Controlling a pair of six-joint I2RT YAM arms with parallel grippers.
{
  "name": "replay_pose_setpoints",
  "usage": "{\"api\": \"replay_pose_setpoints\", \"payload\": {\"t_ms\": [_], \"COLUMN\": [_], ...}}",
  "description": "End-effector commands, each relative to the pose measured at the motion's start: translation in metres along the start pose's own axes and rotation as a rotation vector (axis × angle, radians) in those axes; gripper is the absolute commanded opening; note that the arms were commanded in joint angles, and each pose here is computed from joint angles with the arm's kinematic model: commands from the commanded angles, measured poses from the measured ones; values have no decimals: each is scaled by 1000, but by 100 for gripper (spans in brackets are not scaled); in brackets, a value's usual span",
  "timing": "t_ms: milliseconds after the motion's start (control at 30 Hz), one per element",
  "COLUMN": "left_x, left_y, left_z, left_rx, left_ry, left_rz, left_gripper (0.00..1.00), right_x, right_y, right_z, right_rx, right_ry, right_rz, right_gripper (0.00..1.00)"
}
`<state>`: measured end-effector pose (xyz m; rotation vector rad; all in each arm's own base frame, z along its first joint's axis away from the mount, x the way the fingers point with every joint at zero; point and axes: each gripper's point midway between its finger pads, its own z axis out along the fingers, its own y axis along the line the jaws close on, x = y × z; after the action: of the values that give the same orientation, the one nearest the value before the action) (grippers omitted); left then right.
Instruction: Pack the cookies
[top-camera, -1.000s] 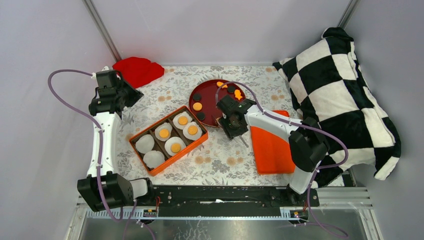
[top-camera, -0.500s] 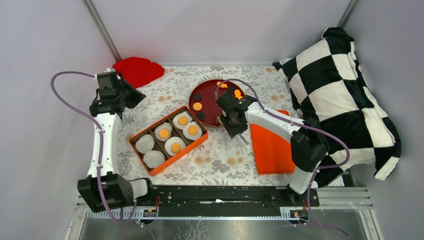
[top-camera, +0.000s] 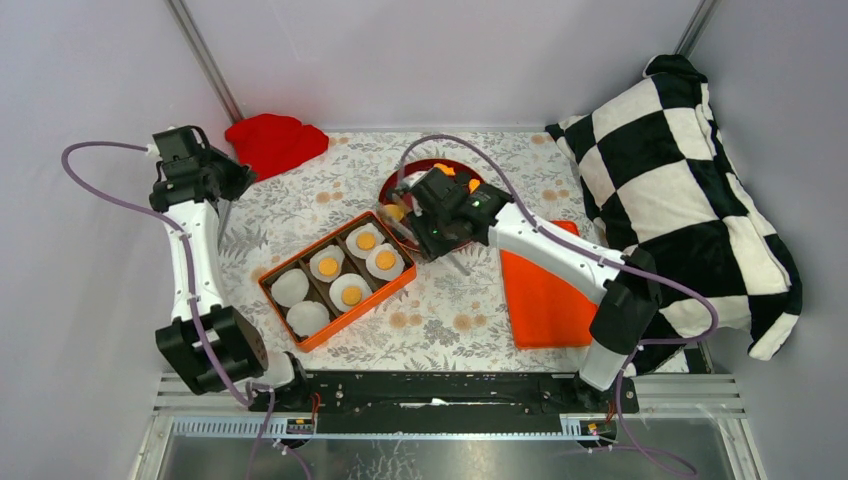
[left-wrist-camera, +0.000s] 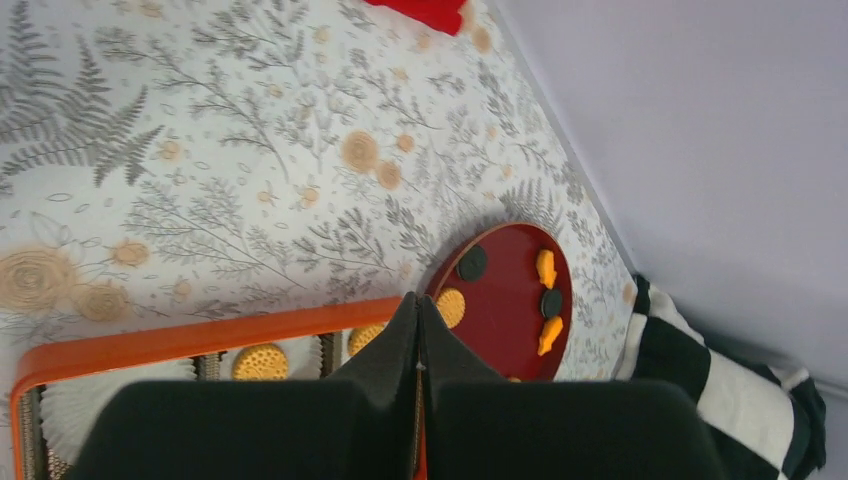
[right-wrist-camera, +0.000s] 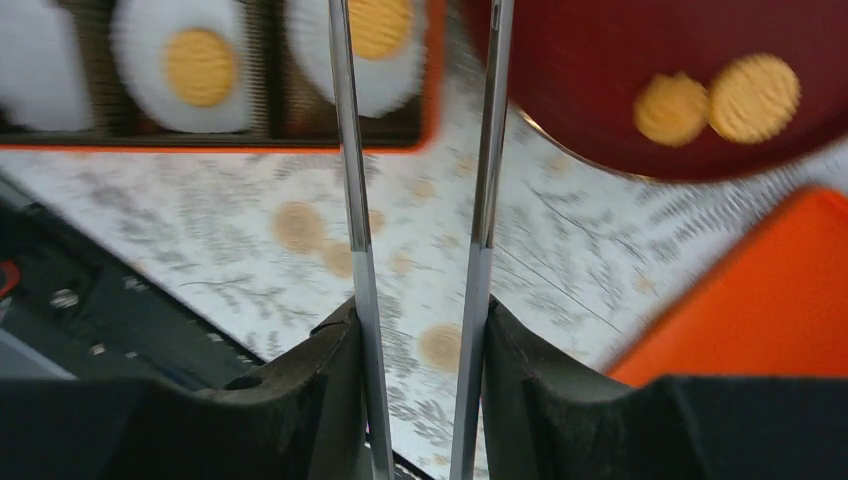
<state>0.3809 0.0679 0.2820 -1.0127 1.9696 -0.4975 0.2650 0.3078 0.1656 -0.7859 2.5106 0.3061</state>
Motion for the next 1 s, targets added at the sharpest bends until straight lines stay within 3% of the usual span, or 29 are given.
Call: {"api": "replay_pose_setpoints", "payload": {"t_ms": [0, 200, 333, 767, 967], "left_x": [-15, -37, -38, -25, -23], "left_y": [3, 1, 1, 8, 8], "left_z": [0, -28, -33, -19, -18], "left_rx": [-7, -42, -48, -42, -34], "left_ry": [-19, -154, -160, -105, -99], "left_rz": [-52, 18, 40, 29, 40], "left_gripper": [1, 4, 5, 4, 5], "right_x": [-31, -29, -30, -29, -33], "right_y": [83, 169, 202, 228, 218], "right_z": [-19, 1, 14, 76, 90], "right_rx": [-178, -370, -456, -485, -417], "right_ry": [-114, -80, -59, -11, -37], "right_rz": [-160, -300, -344, -376, -376], "right_gripper": [10, 10, 10, 16, 46]}}
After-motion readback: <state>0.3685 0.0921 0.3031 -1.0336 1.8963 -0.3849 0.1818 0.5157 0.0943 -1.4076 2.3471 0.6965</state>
